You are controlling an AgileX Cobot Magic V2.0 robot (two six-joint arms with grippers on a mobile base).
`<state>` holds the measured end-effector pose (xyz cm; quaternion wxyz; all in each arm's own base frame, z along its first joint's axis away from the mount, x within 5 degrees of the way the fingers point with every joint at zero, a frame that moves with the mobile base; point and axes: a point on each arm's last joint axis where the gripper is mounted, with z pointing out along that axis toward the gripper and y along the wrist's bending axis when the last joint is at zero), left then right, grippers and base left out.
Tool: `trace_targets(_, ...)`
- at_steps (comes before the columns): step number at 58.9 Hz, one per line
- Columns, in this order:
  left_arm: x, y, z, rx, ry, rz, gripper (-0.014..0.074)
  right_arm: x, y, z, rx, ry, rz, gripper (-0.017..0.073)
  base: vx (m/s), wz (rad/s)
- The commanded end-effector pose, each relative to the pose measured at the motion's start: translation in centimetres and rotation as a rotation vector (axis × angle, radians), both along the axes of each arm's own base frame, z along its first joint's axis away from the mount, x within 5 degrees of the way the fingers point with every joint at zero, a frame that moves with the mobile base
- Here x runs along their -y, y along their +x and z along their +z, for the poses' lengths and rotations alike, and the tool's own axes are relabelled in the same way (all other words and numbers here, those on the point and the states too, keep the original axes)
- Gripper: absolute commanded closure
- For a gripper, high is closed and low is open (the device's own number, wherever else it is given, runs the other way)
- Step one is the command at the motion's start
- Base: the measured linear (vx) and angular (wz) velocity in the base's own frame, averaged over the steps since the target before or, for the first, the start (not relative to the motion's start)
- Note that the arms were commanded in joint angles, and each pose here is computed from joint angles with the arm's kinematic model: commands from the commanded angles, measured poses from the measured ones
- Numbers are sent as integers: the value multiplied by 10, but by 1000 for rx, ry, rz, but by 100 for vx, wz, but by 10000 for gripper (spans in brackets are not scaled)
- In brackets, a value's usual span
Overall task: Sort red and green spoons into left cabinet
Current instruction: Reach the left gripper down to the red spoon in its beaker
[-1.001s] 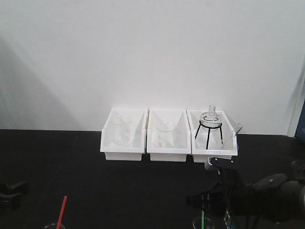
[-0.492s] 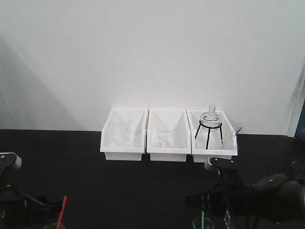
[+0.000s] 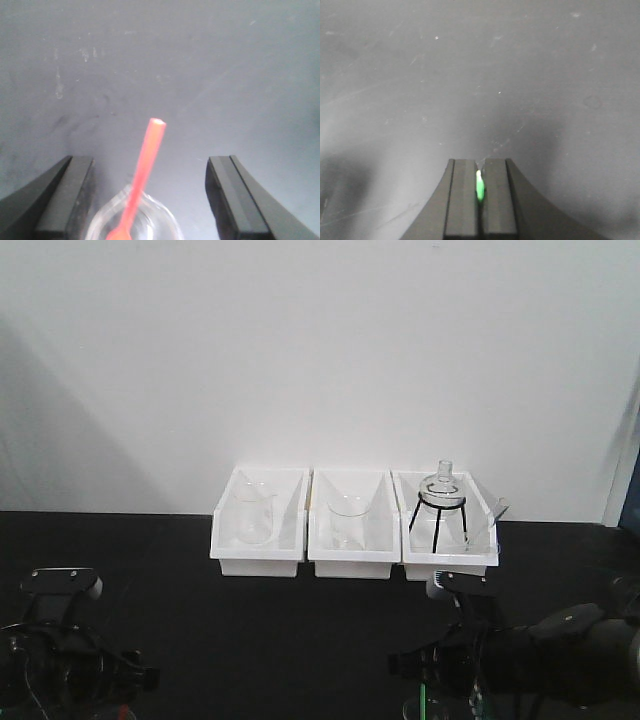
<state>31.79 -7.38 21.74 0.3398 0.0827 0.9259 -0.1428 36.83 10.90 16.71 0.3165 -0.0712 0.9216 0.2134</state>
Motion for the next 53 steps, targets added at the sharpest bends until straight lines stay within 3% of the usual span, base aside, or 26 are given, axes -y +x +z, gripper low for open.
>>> trace_targets(1,-1,8,17,93,-12,40,18,-1,4,28,80,23,1,565,0,0)
trace_targets(15,-2,14,7,89,7,53,32,-1,4,28,80,24,1,565,0,0)
trace_targets(53,6,17,8,150,34,53,228,-1,4,28,81,23,-2,565,0,0)
